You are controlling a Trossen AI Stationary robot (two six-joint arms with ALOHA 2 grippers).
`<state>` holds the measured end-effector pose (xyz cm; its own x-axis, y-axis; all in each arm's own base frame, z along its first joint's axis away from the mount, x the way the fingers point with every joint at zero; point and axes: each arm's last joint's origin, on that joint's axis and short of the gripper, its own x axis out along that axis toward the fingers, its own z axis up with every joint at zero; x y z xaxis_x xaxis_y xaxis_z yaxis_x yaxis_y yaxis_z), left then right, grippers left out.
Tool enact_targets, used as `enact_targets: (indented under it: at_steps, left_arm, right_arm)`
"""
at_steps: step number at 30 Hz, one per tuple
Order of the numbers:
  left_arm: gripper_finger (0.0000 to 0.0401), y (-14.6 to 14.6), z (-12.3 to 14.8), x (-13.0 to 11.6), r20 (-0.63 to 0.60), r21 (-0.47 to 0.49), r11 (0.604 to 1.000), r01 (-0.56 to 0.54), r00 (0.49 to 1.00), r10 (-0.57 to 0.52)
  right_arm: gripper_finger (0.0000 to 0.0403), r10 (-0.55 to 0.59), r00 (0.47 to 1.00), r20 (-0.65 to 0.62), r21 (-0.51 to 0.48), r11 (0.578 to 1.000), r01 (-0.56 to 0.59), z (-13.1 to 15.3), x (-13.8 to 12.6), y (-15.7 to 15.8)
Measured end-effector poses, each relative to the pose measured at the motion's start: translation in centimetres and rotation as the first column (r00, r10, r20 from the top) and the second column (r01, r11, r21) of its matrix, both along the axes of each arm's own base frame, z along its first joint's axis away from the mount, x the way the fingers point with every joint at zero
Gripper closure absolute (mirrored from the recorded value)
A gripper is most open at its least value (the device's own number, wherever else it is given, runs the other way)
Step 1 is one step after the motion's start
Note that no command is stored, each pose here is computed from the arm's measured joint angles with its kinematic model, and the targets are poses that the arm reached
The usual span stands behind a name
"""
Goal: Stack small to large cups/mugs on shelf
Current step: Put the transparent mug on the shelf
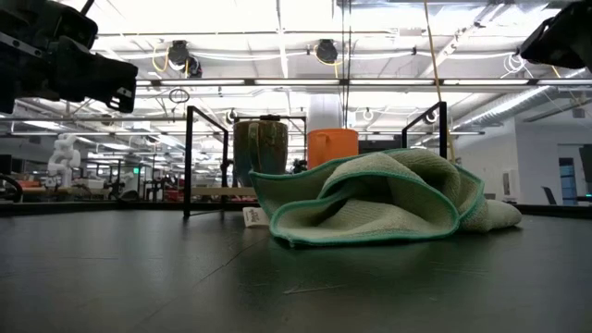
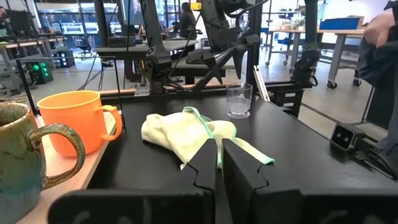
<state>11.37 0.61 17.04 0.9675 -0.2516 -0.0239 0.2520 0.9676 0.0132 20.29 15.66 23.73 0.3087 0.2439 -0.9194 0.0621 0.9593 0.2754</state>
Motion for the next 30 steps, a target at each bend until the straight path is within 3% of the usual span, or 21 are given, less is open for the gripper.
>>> enact_targets:
  at_steps: [30]
  left_arm:
    - [0.0375,0.0,0.0,0.0,-0.002,-0.003,1.000,0.000,1.000,0.000]
  right_arm:
    - [0.0174,0.010,0.994,-0.113,-0.043,0.999,-0.015,-2.6,0.3,1.5]
